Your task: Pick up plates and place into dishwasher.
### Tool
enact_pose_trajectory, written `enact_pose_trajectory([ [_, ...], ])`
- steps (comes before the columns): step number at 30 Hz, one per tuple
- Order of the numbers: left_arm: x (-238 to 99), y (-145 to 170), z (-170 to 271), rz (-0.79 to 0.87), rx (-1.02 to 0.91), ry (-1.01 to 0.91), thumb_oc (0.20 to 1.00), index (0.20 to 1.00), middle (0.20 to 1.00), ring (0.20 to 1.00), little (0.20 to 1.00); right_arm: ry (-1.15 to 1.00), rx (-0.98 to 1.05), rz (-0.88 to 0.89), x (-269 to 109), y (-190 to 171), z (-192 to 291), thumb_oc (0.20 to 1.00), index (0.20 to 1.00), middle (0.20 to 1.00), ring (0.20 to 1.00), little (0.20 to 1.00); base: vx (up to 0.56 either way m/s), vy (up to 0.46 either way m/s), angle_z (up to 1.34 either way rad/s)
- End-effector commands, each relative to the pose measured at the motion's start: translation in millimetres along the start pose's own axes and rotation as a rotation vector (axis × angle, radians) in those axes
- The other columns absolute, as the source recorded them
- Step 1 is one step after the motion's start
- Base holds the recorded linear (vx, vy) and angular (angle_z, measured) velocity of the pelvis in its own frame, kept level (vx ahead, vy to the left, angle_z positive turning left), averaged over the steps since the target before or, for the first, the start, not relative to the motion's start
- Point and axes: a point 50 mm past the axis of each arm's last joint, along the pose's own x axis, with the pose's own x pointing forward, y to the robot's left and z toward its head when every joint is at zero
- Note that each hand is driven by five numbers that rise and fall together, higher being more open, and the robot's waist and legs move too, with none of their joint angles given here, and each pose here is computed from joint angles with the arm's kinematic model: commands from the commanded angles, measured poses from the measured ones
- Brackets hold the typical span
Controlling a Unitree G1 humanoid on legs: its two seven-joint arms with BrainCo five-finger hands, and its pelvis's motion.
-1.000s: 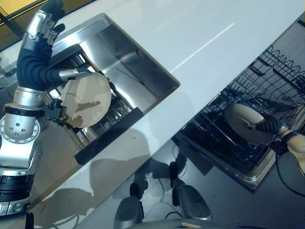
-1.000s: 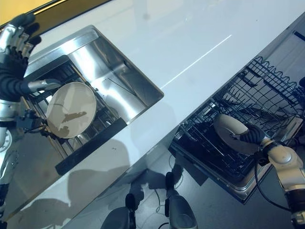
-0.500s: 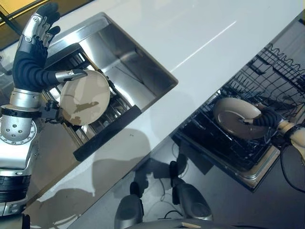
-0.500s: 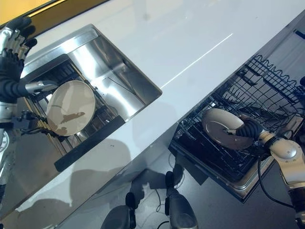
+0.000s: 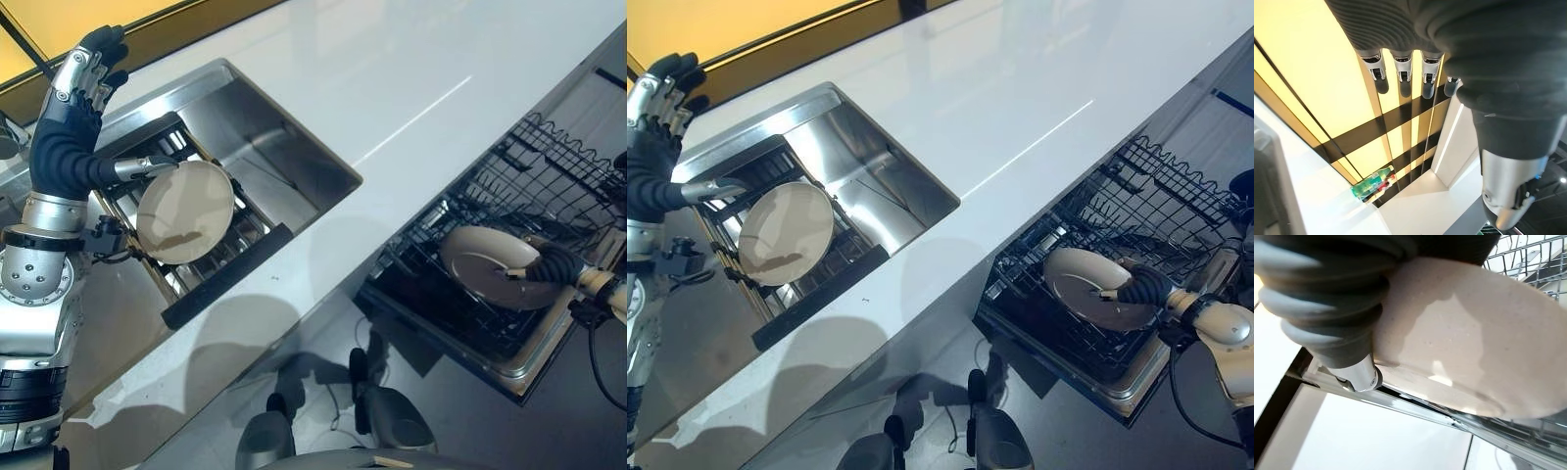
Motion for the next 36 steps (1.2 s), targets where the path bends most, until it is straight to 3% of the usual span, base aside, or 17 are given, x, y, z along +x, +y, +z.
enact_pose_trajectory([
  [1, -1.2, -1.3, -6.2, -0.009, 0.015, 0.03, 1.0, 1.0, 1.0, 1.0, 1.0, 0.052, -0.024, 0.088, 7.8, 16.2, -6.1, 0.2, 0.2, 0.2, 0.2, 0.2, -0.05, -0.007, 0.0],
  [10, 16.6, -3.4, 1.8, 0.017, 0.034, -0.029, 1.0, 1.0, 1.0, 1.0, 1.0, 0.122, -0.123, 0.111, 25.9, 20.2, -5.1, 0.2, 0.2, 0.2, 0.2, 0.2, -0.13, -0.017, -0.01],
  [28, 48.0, -5.8, 24.2, 0.047, 0.058, -0.145, 1.0, 1.0, 1.0, 1.0, 1.0, 0.152, -0.121, -0.098, 52.5, 9.8, -7.2, 0.2, 0.2, 0.2, 0.2, 0.2, -0.1, -0.025, 0.01],
  [30, 47.6, -4.9, 23.6, 0.049, 0.058, -0.141, 1.0, 1.0, 1.0, 1.0, 1.0, 0.149, -0.139, -0.121, 51.6, 8.9, -7.2, 1.0, 1.0, 1.0, 1.0, 1.0, 0.0, 0.0, 0.0],
  [36, 38.5, -0.5, 20.2, 0.046, 0.069, -0.116, 1.0, 1.0, 1.0, 1.0, 1.0, 0.137, -0.168, -0.22, 39.0, 2.0, -5.8, 1.0, 1.0, 1.0, 1.0, 1.0, 0.02, -0.017, -0.01],
])
